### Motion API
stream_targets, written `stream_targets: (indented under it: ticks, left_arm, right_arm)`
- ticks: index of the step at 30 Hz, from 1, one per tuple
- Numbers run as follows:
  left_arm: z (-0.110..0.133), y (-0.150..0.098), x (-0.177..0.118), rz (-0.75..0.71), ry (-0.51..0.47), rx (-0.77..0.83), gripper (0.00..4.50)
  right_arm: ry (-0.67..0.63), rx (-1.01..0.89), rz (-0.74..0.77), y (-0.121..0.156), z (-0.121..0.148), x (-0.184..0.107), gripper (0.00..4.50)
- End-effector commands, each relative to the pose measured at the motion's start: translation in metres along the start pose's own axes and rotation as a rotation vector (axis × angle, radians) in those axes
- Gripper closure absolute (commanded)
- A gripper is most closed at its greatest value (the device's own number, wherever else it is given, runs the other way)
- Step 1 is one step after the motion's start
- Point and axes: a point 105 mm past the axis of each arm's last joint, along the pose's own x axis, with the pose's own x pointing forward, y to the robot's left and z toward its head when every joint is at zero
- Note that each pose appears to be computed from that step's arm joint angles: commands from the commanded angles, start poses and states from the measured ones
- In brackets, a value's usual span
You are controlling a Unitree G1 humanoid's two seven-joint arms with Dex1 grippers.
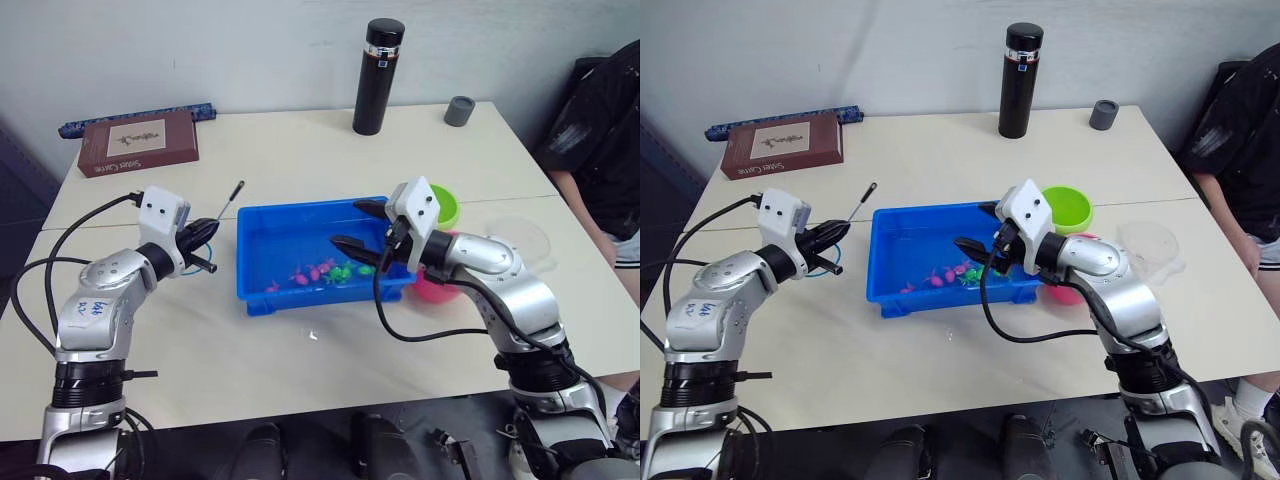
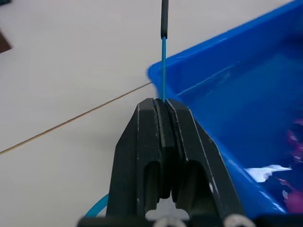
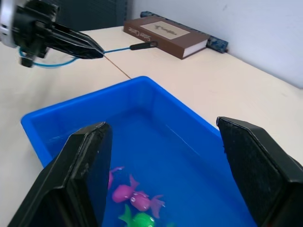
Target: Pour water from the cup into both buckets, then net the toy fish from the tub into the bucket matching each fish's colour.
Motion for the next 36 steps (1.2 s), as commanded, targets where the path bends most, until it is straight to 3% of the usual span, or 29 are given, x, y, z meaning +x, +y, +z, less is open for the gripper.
stream_targets:
  ticks: [1, 5, 12, 20, 29, 36]
  left_arm:
    - [0.017, -0.015, -0.004, -0.107, -0.036, 0.062, 4.45]
    - [0.023, -0.025, -0.006, -0.178, -0.043, 0.099, 4.45]
    - [0.04, -0.071, -0.01, -0.445, -0.099, 0.15, 4.45]
    - [0.022, -0.108, -0.016, -0.692, -0.089, 0.247, 4.45]
    - [0.002, -0.126, -0.021, -0.831, -0.078, 0.355, 4.45]
    - [-0.003, -0.13, -0.019, -0.861, -0.091, 0.393, 4.45]
  right_arm:
    - [-0.055, -0.078, -0.009, -0.007, 0.024, -0.01, 0.72]
    - [-0.037, -0.114, 0.001, -0.013, 0.025, -0.023, 0.72]
    - [0.035, -0.166, 0.119, -0.007, 0.02, -0.044, 0.72]
    - [0.058, -0.153, 0.266, 0.024, 0.006, -0.042, 0.72]
    - [0.081, -0.167, 0.37, 0.045, -0.008, -0.041, 0.72]
    - [0.075, -0.182, 0.437, 0.056, -0.008, -0.038, 0.72]
